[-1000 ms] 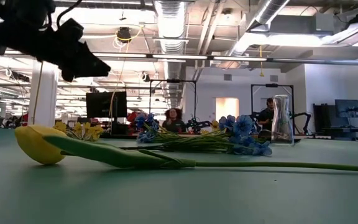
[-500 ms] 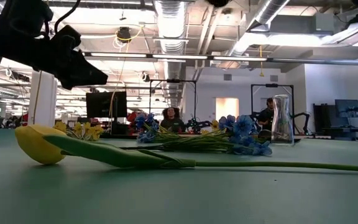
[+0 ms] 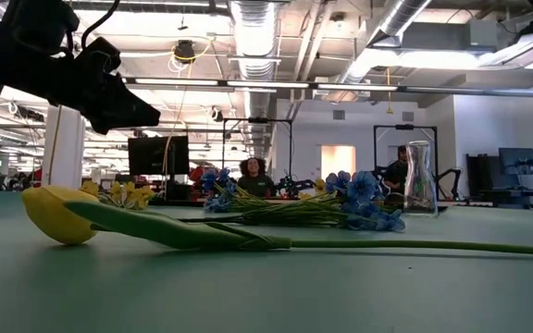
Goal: Sort flowers into vase by color
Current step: Put the black flower into the blue flower vase
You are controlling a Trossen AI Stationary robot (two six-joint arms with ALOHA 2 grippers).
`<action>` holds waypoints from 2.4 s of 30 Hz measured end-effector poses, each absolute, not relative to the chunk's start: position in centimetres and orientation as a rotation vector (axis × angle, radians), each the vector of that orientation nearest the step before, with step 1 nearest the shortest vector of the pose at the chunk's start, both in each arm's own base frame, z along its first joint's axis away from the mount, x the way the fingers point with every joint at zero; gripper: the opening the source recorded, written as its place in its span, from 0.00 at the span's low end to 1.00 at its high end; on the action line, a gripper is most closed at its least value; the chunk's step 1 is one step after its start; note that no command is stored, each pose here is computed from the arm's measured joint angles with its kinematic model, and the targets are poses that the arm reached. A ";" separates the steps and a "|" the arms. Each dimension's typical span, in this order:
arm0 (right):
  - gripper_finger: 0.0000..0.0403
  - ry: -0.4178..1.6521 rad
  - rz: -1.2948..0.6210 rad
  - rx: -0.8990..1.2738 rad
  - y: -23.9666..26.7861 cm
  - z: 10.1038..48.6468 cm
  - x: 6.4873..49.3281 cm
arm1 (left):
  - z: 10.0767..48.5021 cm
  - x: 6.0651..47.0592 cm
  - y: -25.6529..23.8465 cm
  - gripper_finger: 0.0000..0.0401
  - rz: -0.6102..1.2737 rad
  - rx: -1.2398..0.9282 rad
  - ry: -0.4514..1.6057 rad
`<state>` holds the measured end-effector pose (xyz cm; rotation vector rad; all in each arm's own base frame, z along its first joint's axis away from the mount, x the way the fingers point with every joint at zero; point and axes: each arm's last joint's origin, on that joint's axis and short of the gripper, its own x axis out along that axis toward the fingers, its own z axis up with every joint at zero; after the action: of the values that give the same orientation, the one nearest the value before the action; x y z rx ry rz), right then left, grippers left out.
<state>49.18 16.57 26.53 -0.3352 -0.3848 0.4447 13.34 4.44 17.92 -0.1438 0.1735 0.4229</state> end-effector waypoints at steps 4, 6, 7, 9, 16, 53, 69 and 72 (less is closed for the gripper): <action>0.05 -0.384 0.448 -0.329 17.0 26.5 49.0 | 17.9 13.3 4.4 0.36 0.425 -0.144 0.174; 0.05 -0.381 0.448 -0.311 17.3 26.5 48.9 | 17.9 13.3 4.4 0.36 0.425 -0.144 0.174; 0.05 -0.380 0.452 -0.310 17.5 26.5 48.9 | 17.9 13.3 4.4 0.36 0.425 -0.144 0.173; 0.05 -0.377 0.449 -0.313 17.7 26.5 48.8 | 17.9 13.3 4.4 0.36 0.424 -0.144 0.174; 0.05 -0.363 0.386 -0.298 19.0 26.5 48.4 | 17.9 13.3 4.4 0.36 0.419 -0.157 0.171; 0.05 -0.296 0.151 -0.326 19.5 24.1 51.3 | 17.6 13.5 3.7 0.36 0.358 -0.192 0.205; 0.10 -0.152 0.156 -0.127 17.3 22.9 52.4 | 17.6 13.5 3.6 0.36 0.356 -0.196 0.207; 0.13 -0.134 0.158 -0.103 17.2 22.7 52.4 | 17.6 13.5 3.6 0.36 0.356 -0.196 0.207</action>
<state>52.44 17.16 22.72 -0.1027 -0.1341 0.1583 13.52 3.63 17.59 -0.1962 0.2073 0.3560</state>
